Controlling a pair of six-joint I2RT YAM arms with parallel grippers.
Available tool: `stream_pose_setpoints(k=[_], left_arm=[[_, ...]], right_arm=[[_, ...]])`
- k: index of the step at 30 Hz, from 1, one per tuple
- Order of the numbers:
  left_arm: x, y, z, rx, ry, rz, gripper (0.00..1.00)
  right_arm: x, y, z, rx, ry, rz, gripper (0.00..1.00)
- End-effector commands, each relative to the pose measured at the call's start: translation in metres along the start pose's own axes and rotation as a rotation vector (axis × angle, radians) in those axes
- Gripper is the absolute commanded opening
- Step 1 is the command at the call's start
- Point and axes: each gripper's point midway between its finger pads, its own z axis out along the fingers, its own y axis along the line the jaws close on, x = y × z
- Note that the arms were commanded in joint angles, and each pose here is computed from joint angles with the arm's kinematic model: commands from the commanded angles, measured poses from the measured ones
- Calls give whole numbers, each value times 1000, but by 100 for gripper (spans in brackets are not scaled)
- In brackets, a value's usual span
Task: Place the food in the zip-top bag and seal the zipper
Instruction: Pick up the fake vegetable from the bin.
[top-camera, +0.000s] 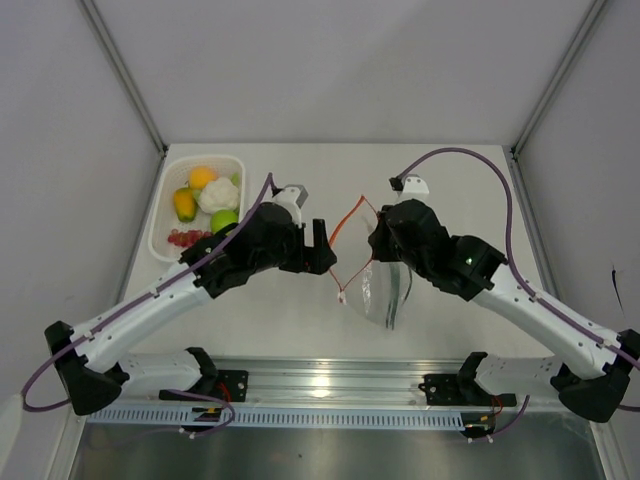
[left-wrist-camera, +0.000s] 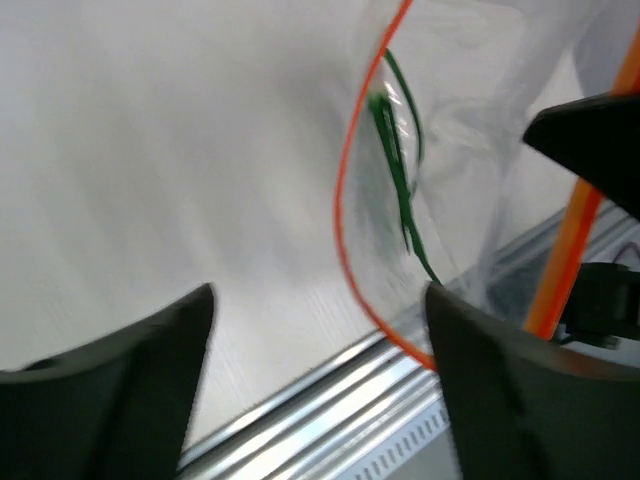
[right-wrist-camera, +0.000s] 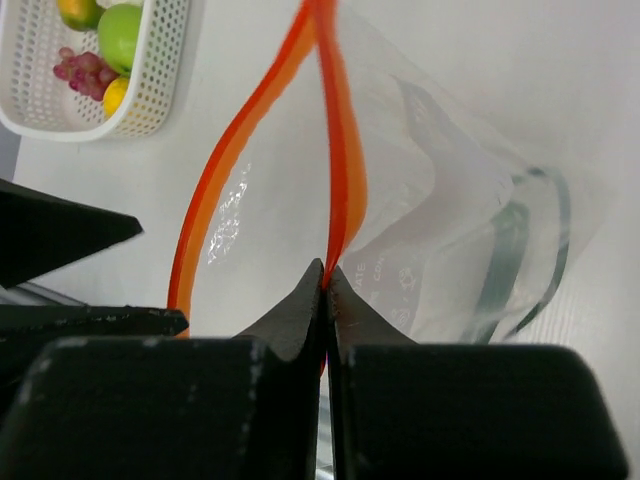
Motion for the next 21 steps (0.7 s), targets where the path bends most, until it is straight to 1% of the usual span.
stream_pose_setpoints(k=[1,3,6,7,9,10,13,14,15,17,18,21], left_arm=[[-32,17,-5,-66,-82,-34,96],[-38,32,-6,-109,-92,-55,99],[-51,64,-10,-189,-125,-104,99],[-59,82,-12,-234,-149,-134,100],[-66,102,-16,-286,-169,-169,99],[-74,121,-19,-336,-192,-207,100],[-87,157,-21,-437,-225,-274,99],[-87,169,-20,-469,-227,-289,99],[-90,185,-21,-507,-249,-320,99],[-101,202,-22,-543,-324,-380,99],[-95,213,-19,-564,-325,-407,100],[-99,245,-20,-623,-405,-538,99]], right_arm=[[-23,-7,-1,39,-51,-31,0],[-20,-11,6,53,-39,-47,0],[-13,-15,20,58,-6,-54,0],[-12,-17,23,58,1,-57,0],[-9,-17,31,43,17,-56,0],[-10,-19,33,41,19,-53,0],[-6,-15,44,11,45,-58,0],[-3,-16,50,10,62,-59,0],[-5,-15,53,5,60,-61,0],[-5,-15,58,-2,68,-66,0],[-4,-16,63,-11,81,-63,0],[-7,-15,70,-24,87,-65,0]])
